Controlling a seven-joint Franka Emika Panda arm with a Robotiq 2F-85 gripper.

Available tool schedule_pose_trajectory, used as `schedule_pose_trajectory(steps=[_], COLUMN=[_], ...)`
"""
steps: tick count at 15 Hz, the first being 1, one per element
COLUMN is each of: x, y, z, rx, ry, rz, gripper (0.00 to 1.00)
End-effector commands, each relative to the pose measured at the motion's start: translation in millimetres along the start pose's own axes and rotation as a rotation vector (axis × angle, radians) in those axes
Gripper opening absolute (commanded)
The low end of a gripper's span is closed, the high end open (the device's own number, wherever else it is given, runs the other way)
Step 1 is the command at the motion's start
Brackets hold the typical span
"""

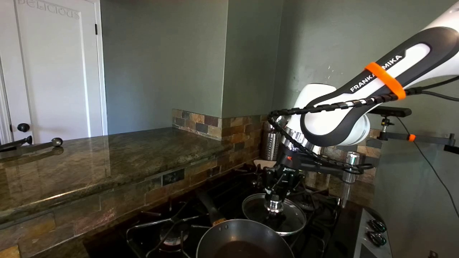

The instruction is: Remove the lid from the pan, move the pan backwards then put back the lid

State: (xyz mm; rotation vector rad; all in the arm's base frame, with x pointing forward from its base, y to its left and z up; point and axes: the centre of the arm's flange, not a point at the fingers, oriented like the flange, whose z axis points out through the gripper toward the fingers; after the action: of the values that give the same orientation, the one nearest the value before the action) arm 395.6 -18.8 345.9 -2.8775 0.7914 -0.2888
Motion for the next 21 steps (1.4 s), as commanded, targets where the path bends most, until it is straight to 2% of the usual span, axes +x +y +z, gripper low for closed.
schedule_pose_trajectory(steps=[1, 3, 4, 5, 9, 12, 15, 21], x=[-23.5, -23.6, -23.5, -23.6, -23.4, -27.5, -32.4, -46.4], y=[4.3, 4.2, 4.5, 4.4, 0.0, -11.6, -37.9, -99.8], z=[10.5, 10.9, 9.8, 8.6, -8.4, -24.9, -34.9, -25.7], rx=[0.021, 0.020, 0.021, 0.023, 0.034, 0.060, 0.089, 0.081], ry=[0.000, -0.002, -0.002, -0.002, 0.024, 0.034, 0.034, 0.012], rz=[0.028, 0.029, 0.032, 0.033, 0.024, -0.006, -0.069, -0.227], gripper=[0.23, 0.23, 0.72, 0.74, 0.99, 1.00, 1.00, 1.00])
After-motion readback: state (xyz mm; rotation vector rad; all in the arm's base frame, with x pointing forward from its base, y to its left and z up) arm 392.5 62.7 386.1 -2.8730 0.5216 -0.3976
